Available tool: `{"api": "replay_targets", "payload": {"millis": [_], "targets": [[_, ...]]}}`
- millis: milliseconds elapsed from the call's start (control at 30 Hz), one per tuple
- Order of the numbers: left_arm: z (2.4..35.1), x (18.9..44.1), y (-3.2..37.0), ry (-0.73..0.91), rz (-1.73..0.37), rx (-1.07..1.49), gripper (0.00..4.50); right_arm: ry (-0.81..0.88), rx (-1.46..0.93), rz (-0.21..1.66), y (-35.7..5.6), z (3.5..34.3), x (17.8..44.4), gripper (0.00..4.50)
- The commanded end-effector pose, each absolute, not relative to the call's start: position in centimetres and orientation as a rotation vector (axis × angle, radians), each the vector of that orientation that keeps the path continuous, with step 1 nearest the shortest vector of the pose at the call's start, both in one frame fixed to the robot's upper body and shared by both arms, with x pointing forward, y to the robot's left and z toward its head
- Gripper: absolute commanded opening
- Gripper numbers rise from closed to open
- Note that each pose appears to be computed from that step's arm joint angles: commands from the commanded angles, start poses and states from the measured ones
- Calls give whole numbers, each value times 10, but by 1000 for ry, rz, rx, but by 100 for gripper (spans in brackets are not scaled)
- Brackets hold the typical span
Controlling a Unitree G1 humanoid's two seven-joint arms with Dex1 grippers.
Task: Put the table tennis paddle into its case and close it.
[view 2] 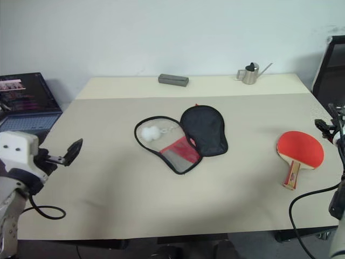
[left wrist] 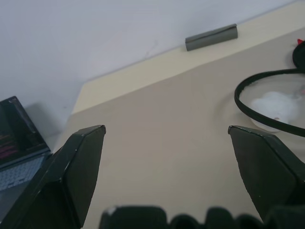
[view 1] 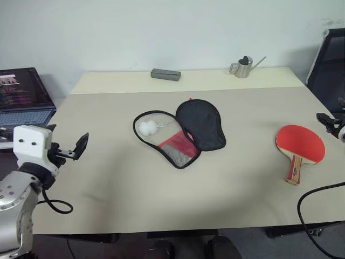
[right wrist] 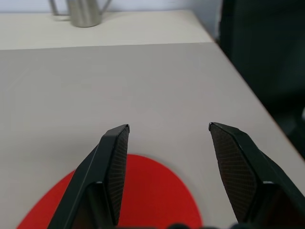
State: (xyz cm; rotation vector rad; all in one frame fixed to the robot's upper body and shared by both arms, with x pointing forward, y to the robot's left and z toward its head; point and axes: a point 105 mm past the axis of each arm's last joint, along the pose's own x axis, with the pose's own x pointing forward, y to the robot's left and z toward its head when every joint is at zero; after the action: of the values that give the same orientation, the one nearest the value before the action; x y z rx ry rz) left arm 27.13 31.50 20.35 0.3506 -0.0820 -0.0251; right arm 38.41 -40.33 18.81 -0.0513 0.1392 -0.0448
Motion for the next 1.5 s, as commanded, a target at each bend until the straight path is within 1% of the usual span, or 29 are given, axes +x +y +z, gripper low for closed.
{"api": "replay_targets", "payload": {"millis": [33,233,433,600,767,933,1133,1400,1500], "targets": [[215,267,321,-130,-18,348,450,85,-69,65,-385,203,392,292],[211,269,321,-127,-30,318,450,95,-67,234,-356,200,399,292],[210,270,321,-120,-34,319,450,69,-46,260,-350,207,402,292],[211,270,316,-99,-91,334,450,69,-37,300,-344,207,402,292],[216,275,307,-93,-180,343,450,85,-37,372,-333,202,401,292],[225,286,301,-111,-237,335,450,100,-41,487,-316,202,400,292],[234,296,277,-149,-358,305,450,103,-26,625,-280,201,405,292],[230,304,254,-115,-530,258,450,142,32,779,-225,186,408,292],[231,306,249,-111,-580,227,450,150,46,808,-206,182,410,292]]}}
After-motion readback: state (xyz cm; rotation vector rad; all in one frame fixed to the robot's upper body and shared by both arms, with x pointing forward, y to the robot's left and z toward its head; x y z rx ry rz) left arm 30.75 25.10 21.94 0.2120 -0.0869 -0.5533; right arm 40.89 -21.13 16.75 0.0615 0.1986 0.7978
